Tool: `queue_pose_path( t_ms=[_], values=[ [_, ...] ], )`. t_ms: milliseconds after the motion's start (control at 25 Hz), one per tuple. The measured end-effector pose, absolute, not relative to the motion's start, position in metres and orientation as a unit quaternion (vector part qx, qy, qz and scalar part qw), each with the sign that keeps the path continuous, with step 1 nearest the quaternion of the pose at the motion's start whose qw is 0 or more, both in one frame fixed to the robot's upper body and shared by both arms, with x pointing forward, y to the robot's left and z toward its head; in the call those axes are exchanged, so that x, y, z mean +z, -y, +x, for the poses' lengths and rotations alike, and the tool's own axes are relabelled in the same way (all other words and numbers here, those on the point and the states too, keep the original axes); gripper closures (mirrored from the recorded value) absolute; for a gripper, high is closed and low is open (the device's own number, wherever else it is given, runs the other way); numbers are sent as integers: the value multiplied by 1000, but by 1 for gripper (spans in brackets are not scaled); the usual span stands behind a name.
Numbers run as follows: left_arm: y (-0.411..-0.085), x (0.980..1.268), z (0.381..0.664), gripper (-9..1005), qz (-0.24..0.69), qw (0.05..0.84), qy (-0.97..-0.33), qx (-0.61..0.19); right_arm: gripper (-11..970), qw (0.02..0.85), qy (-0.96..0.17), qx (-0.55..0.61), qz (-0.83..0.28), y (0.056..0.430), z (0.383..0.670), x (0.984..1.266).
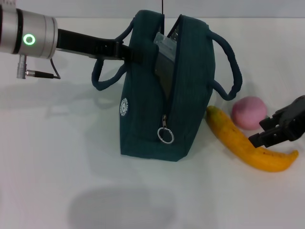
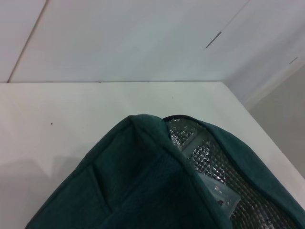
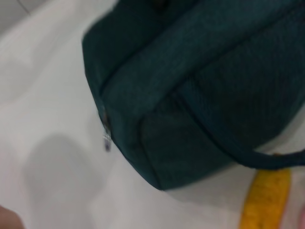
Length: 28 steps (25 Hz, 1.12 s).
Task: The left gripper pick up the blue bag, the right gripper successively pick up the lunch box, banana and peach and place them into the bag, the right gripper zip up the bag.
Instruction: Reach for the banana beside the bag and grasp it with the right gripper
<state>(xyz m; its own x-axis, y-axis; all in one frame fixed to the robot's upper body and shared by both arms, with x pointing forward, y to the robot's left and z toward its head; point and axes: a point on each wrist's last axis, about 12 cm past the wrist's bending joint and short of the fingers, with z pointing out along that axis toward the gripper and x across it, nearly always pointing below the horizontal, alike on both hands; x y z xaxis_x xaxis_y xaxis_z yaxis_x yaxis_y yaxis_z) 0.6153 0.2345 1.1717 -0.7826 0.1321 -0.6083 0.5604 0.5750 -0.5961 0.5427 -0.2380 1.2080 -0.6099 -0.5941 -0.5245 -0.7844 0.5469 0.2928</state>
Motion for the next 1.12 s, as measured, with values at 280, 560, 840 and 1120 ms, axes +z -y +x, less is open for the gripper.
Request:
queue_pose_path(
  t_ms=[280,560,840,1120],
  values=[
    [-232,1173,617,947,204,264,-847,-413,401,153,-886,182,-398,219,559,1213],
    [-232,1174,620,947,200,272,-848,-408,398,123,-893,169,-399,207,575,1195],
    [-232,1174,621,947,201,275,-848,-407,394,108,-893,157,-408,194,583,1179],
    [-231,1174,621,947,207,277,-846,-405,352,99,-889,174,-412,187,581,1173]
  ],
)
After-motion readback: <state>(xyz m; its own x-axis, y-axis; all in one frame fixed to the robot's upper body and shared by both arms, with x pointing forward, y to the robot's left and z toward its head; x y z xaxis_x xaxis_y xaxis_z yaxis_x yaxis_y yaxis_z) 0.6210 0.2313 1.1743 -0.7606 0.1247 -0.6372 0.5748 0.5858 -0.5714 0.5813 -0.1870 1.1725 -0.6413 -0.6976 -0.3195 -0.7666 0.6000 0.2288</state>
